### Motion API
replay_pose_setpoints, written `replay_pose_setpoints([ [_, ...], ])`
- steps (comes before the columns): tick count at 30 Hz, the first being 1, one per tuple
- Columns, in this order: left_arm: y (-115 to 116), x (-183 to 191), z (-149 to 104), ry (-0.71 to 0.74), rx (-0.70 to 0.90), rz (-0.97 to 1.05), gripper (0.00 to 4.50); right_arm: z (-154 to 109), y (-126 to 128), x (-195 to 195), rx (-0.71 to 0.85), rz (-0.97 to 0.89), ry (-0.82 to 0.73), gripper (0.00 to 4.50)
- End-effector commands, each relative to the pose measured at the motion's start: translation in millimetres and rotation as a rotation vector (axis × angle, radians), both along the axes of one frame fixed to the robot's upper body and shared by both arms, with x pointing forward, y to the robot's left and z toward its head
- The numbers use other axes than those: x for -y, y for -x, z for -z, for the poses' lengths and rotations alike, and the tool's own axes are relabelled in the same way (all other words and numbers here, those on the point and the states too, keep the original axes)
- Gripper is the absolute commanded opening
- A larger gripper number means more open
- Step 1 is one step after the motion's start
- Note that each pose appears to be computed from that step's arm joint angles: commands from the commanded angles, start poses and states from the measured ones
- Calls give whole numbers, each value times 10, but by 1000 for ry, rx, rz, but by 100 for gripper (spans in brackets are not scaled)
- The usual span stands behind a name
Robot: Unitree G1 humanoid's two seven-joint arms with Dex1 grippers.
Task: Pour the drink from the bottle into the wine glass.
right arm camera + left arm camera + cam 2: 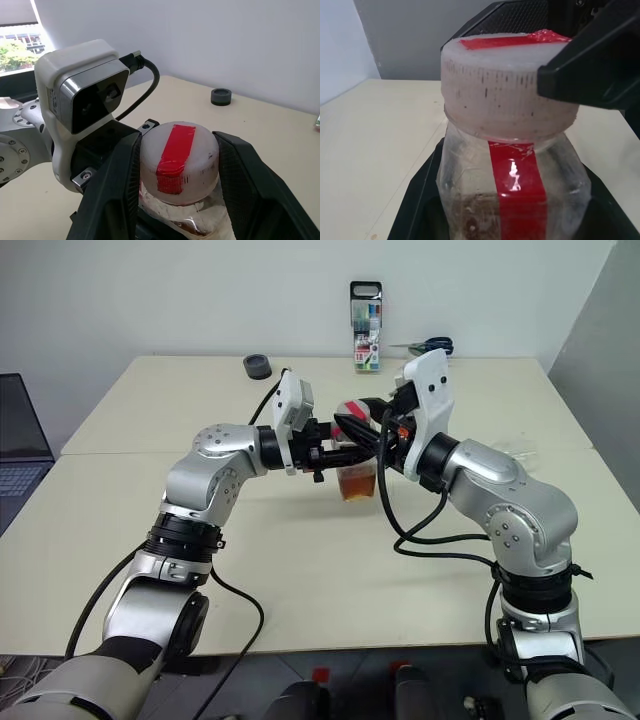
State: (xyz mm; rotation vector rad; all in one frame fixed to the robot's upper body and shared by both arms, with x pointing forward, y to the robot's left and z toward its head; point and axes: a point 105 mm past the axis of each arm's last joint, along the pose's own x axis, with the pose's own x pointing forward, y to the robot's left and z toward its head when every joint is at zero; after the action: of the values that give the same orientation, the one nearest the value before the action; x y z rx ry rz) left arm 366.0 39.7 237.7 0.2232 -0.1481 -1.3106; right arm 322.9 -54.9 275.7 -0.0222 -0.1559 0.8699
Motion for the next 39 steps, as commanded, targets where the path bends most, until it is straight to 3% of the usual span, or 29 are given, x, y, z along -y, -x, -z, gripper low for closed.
replay_pose_setpoints([
  [1, 89, 58, -265, 36, 76, 42, 182, -26, 68, -35, 33, -46, 12, 185],
  [6, 271, 53, -228, -4, 29, 146, 182, -199, 239, -127, 83, -260, 36, 185],
  [10, 607, 50, -322, -28, -32, 327, 182, -300, 440, -208, 82, -523, 100, 185],
  [16, 828, 2, -317, -102, -52, 449, 182, -307, 410, -282, 21, -682, 147, 185],
  [20, 684, 16, -307, -70, -15, 369, 182, -296, 354, -216, 32, -643, 145, 185],
  [27, 512, -21, -326, -1, 6, 242, 182, -253, 389, 140, 18, -419, 78, 435],
  [28, 491, -20, -318, 4, 10, 226, 182, -248, 396, 158, 27, -382, 69, 449],
  [39, 385, 1, -303, 57, 21, 142, 182, -291, 352, 31, 127, -73, -13, 449],
])
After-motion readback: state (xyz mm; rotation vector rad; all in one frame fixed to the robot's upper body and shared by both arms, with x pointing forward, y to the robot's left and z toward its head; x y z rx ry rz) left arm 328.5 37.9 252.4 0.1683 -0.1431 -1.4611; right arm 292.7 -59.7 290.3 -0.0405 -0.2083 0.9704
